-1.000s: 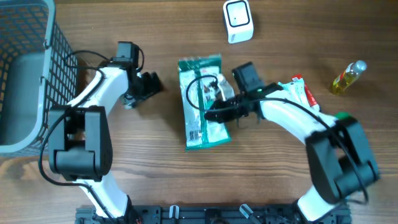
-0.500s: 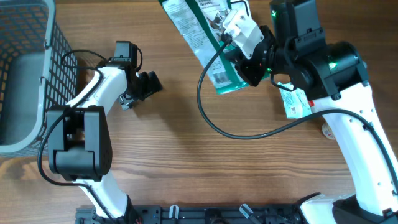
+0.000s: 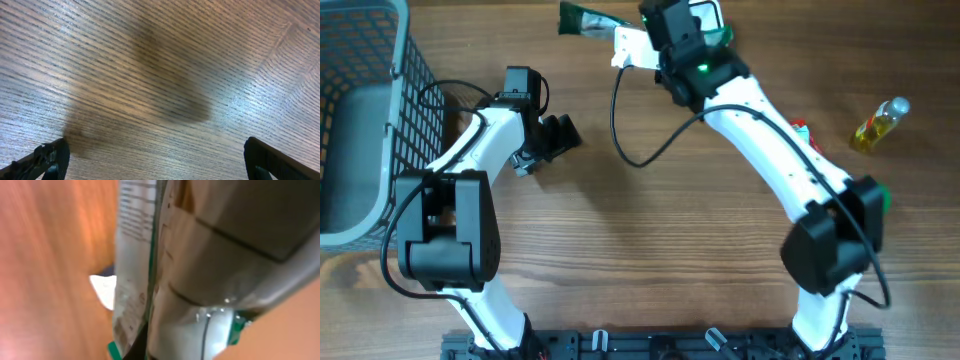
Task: Scan the item barcode
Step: 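Lift the gloves pack with the right gripper up to the scanner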
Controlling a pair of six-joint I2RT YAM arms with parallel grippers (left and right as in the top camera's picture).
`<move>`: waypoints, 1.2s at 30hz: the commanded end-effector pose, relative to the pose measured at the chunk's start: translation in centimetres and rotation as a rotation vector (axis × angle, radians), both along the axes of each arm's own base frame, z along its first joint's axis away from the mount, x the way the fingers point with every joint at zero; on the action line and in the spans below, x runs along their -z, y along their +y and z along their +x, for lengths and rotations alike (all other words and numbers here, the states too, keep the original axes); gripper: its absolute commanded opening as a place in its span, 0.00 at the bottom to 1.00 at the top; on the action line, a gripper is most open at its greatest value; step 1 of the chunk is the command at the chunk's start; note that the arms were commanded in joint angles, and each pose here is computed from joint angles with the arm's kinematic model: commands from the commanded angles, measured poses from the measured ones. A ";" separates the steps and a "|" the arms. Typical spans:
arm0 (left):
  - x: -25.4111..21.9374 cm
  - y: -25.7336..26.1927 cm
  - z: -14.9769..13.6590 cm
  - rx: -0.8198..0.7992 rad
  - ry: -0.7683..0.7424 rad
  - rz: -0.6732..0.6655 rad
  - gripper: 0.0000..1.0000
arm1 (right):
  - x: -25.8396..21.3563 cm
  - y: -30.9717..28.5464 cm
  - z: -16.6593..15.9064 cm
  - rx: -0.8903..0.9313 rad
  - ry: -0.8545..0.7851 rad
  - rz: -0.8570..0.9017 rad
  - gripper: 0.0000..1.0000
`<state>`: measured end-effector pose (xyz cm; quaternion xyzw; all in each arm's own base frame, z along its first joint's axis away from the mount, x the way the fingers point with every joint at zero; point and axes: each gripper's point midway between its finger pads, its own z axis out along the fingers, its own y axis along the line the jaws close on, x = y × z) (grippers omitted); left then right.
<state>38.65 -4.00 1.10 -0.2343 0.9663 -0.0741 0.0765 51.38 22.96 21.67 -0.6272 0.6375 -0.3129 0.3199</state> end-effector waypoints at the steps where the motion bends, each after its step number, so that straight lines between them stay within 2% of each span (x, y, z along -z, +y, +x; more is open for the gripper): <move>1: -0.7 0.2 0.4 -0.001 -0.021 0.011 1.00 | 1.2 -0.3 2.8 0.006 -0.081 -0.136 0.04; 4: -0.7 0.2 0.4 -0.001 -0.021 0.011 1.00 | 1.5 0.5 5.9 0.009 -0.212 -0.178 0.04; 8: -0.7 0.2 0.4 -0.001 -0.021 0.011 1.00 | 2.2 0.8 7.9 -0.011 -0.287 -0.221 0.04; 14: -0.7 0.2 0.4 -0.001 -0.021 0.011 1.00 | 2.7 -1.9 11.1 0.076 -0.387 -0.149 0.04; 15: -0.7 0.2 0.4 -0.001 -0.021 0.011 1.00 | 3.0 -2.5 11.5 0.110 -0.395 -0.088 0.04; 21: -0.7 0.2 0.4 -0.001 -0.021 0.011 1.00 | 6.2 -2.3 12.0 0.137 -0.348 0.042 0.04; 27: -0.7 0.2 0.4 -0.001 -0.021 0.011 1.00 | 10.5 -2.0 10.7 0.171 -0.198 0.125 0.04; 31: -0.7 0.2 0.4 -0.001 -0.021 0.011 1.00 | 13.6 -0.6 8.8 0.094 -0.044 0.116 0.04; 36: -0.7 0.2 0.4 -0.001 -0.021 0.011 1.00 | 13.4 -0.5 8.9 0.113 -0.051 0.149 0.04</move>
